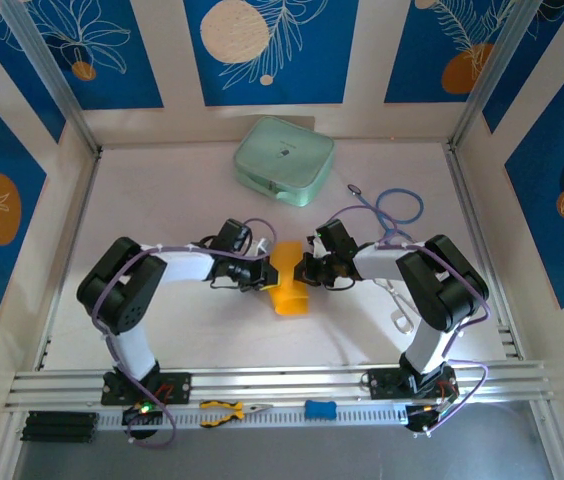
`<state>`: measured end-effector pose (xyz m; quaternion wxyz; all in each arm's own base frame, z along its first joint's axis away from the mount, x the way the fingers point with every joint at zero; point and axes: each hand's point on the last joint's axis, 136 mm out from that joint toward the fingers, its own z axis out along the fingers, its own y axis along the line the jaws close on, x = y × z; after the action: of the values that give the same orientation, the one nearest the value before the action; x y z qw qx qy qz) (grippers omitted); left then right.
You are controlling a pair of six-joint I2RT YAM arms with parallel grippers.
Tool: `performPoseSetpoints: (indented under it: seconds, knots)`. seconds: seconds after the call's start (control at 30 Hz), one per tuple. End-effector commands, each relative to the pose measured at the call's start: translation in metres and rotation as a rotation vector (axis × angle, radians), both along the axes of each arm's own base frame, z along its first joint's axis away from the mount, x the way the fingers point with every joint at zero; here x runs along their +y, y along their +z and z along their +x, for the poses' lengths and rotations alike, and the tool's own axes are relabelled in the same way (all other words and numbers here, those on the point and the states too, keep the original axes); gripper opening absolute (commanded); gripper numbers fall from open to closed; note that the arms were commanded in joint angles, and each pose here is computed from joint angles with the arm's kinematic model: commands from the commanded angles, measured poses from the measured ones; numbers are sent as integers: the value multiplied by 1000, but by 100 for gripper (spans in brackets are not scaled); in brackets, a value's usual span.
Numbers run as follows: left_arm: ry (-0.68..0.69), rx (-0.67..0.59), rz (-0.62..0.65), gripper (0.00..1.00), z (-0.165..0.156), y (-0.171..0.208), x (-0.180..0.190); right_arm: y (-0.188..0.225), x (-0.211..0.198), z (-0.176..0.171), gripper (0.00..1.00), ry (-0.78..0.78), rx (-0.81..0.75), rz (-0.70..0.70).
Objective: Fold a paper plane with a square sheet of paper (pick it up from the middle)
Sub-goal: Fold the paper in half at the center of the table.
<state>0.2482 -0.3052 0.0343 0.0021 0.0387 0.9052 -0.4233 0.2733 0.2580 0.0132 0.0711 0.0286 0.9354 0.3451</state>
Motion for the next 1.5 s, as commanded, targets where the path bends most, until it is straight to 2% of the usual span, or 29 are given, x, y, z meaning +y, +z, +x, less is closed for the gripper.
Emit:
performPoseSetpoints:
  seconds: [0.0, 0.13, 0.23, 0.33, 0.6, 0.73, 0.87, 1.03, 1.27, 1.47]
  knots:
    - [-10, 45, 88, 0, -17, -30, 15, -38, -35, -32, 0, -43, 137, -161]
    - [-7, 63, 175, 0, -30, -62, 34, -39, -37, -35, 0, -48, 136, -166]
    - [7, 69, 178, 0, -36, -70, 39, -38, -41, -36, 0, -57, 131, -171]
    - [24, 50, 146, 0, -32, -58, 35, -36, -41, -36, 0, -53, 124, -171]
    - [21, -2, 5, 0, -18, 1, 10, -32, -39, -31, 0, -48, 112, -162]
    - [-7, -5, -48, 0, -19, 16, 0, -35, -39, -31, 0, -51, 116, -163]
    - [-38, 13, -62, 0, -23, 15, -6, -36, -40, -31, 0, -57, 116, -160]
    - [-59, 50, -37, 0, -32, -3, -4, -38, -39, -31, 0, -53, 120, -159]
    - [-56, 114, 96, 0, -56, -42, 23, -40, -40, -32, 0, -48, 125, -162]
    - [-58, 88, 135, 0, -59, -38, 32, -39, -38, -31, 0, -43, 125, -159]
